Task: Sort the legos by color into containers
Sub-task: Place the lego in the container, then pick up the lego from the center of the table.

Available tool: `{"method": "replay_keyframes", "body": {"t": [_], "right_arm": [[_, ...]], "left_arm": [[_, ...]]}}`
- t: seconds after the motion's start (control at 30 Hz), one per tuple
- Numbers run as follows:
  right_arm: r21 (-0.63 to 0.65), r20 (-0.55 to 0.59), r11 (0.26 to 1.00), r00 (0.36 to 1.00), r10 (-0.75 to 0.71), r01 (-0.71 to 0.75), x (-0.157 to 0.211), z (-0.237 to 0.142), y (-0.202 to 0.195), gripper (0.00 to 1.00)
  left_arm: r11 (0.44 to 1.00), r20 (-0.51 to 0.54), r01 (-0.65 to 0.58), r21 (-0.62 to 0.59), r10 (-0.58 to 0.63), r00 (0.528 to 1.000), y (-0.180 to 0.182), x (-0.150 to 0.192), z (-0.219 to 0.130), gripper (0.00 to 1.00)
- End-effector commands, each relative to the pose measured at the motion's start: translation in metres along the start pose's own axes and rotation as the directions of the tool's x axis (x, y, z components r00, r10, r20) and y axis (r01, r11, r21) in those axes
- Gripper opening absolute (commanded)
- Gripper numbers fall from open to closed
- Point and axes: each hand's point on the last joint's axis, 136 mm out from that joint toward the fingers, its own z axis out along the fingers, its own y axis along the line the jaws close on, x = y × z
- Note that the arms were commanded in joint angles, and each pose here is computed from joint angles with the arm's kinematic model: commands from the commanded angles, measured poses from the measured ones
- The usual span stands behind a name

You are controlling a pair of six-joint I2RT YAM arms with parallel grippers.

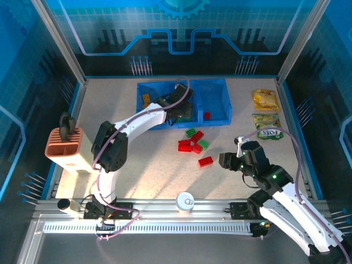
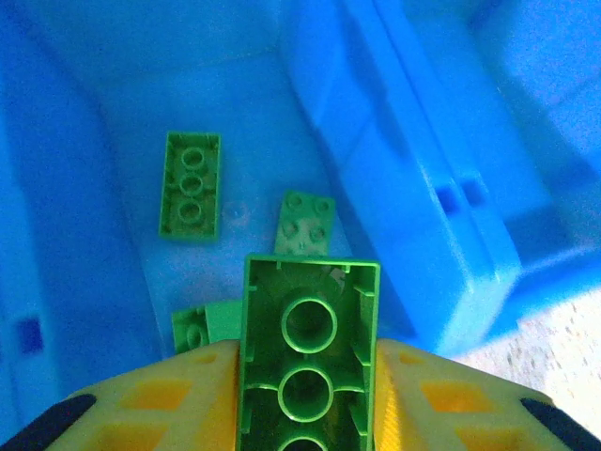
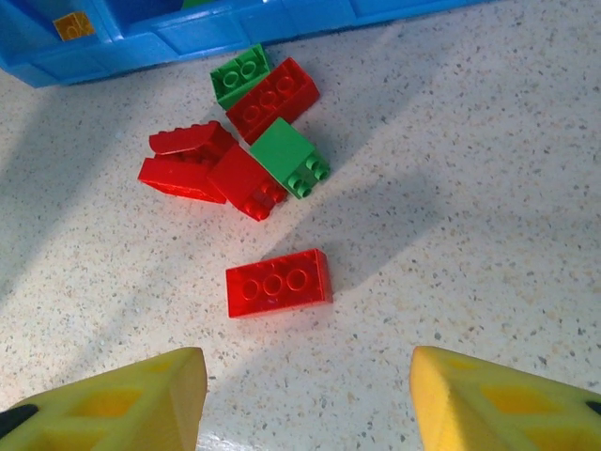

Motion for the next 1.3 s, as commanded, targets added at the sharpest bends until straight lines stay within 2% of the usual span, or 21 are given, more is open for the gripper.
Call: {"method": "replay_keyframes", "body": {"t": [0.0,0.23,0.3,0.33,0.37,0.4,0.57,0.7,0.83,1.03,1.27], "right_arm": [[0.011,-0.051,0.999,0.998,0.04,-0.04,0.016,0.001,-0.007,0.61],[-0.01,-0.07,0.998,0.996,0.059,-0.06,0.025,0.008,-0.006,0.61],[-0.01,-0.077,0.998,0.995,0.06,-0.061,0.025,0.01,-0.006,0.62],[-0.01,-0.081,0.998,0.995,0.06,-0.061,0.025,0.011,-0.005,0.63],[-0.012,-0.085,0.998,0.995,0.058,-0.06,0.025,0.011,-0.004,0.64],[-0.013,-0.088,0.998,0.994,0.057,-0.059,0.024,0.012,-0.004,0.64],[-0.016,-0.1,0.998,0.994,0.054,-0.056,0.024,0.019,-0.002,0.65],[-0.008,-0.11,0.999,0.993,0.051,-0.052,0.018,0.025,0.001,0.65],[-0.003,-0.123,0.999,0.991,0.048,-0.049,0.008,0.034,0.007,0.65],[0.02,-0.152,0.999,0.988,0.039,-0.036,-0.005,0.055,0.012,0.62],[0.058,-0.205,0.998,0.978,0.029,-0.017,-0.017,0.083,0.015,0.62]], "left_arm": [[0.999,-0.041,-0.035,-0.033,0.034,0.999,0.009,-0.003,0.01,0.39],[0.999,-0.044,-0.019,-0.046,0.017,0.999,0.021,-0.016,0.025,0.43],[0.999,-0.043,-0.021,-0.043,0.019,0.999,0.021,-0.02,0.025,0.49],[0.999,-0.043,-0.027,-0.041,0.025,0.999,0.02,-0.022,0.021,0.6],[0.999,-0.037,-0.027,-0.031,0.026,0.999,0.018,-0.024,0.017,0.69],[1.0,-0.022,-0.025,-0.018,0.024,0.999,0.017,-0.028,0.01,0.72],[0.998,0.074,-0.011,0.055,0.007,0.997,0.006,-0.044,-0.036,0.73],[0.996,0.133,-0.023,0.088,0.011,0.991,0.001,-0.04,-0.073,0.72],[0.993,0.168,-0.027,0.114,0.008,0.986,0.002,-0.016,-0.101,0.71],[0.987,0.183,-0.043,0.156,0.013,0.983,0.005,0.039,-0.129,0.7],[0.983,0.146,-0.029,0.184,0.002,0.989,0.019,0.113,-0.138,0.7]]}}
